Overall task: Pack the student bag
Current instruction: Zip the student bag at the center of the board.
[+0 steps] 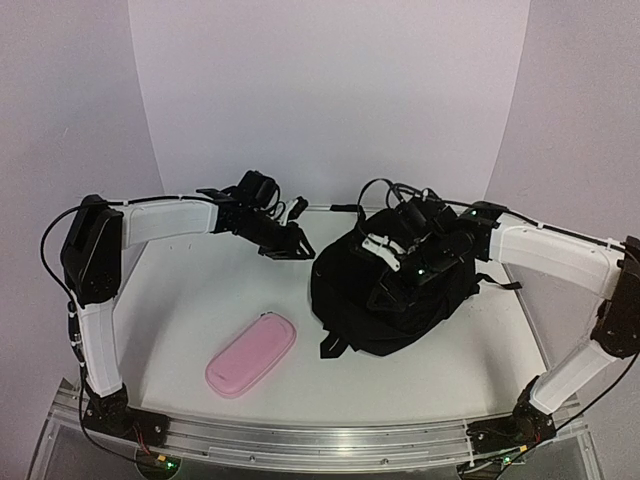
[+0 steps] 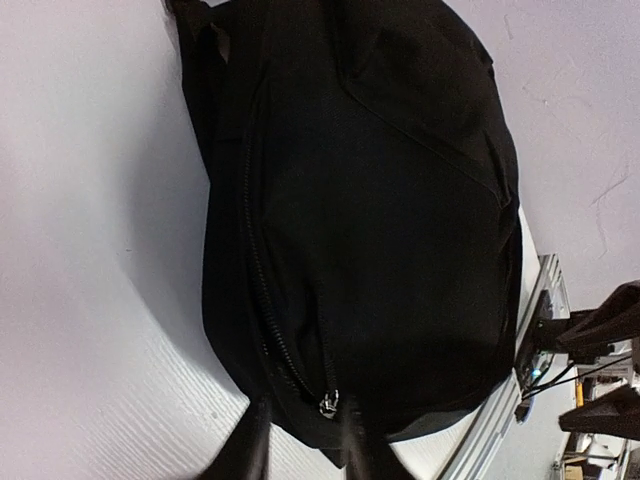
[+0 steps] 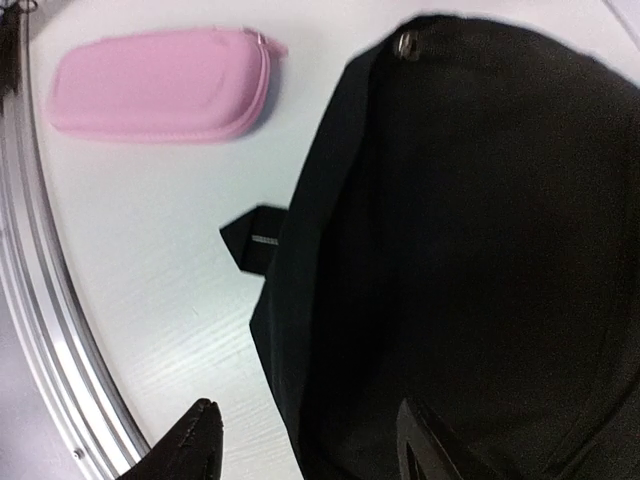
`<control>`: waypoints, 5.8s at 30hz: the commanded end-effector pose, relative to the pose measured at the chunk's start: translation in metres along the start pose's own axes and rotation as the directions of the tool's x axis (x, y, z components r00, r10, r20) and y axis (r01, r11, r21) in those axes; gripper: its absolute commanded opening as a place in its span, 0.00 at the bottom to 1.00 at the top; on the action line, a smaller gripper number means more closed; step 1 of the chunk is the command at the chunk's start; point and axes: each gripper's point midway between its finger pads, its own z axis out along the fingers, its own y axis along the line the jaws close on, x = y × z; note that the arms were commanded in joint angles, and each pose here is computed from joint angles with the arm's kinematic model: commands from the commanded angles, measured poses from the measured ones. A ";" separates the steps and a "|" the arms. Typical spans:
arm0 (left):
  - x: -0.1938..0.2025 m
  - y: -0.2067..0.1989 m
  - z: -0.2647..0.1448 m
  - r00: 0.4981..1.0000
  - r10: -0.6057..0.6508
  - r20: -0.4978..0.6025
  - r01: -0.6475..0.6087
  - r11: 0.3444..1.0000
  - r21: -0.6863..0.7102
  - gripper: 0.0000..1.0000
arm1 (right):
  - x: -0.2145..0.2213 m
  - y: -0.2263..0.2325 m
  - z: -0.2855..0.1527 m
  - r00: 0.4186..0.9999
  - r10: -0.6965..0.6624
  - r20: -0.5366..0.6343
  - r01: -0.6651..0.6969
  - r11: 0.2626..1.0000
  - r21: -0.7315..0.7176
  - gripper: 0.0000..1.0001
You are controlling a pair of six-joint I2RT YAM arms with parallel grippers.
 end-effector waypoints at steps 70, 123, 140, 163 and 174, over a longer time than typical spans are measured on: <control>-0.026 -0.044 -0.010 0.983 0.184 -0.019 -0.182 0.945 -0.271 0.00 | -0.026 -0.037 -0.023 0.944 0.281 0.174 -0.268 0.959 -0.092 0.64; -0.064 0.010 0.017 0.993 -0.042 0.113 0.039 0.999 0.026 0.00 | 0.010 0.040 0.054 0.997 0.068 0.022 -0.062 0.975 -0.215 0.00; -0.107 0.070 0.040 0.897 -0.319 0.305 0.370 0.920 -0.126 0.00 | 0.018 0.060 0.056 1.000 0.027 -0.007 -0.028 0.964 -0.263 0.00; -0.152 0.082 0.017 0.678 -0.525 0.515 0.594 0.804 0.038 0.04 | 0.026 0.065 0.061 0.999 0.019 -0.035 -0.028 0.960 -0.280 0.00; -0.143 0.043 -0.010 0.827 -0.374 0.421 0.378 0.923 0.077 0.50 | -0.017 0.037 0.064 0.999 0.028 0.016 -0.025 0.984 -0.174 0.00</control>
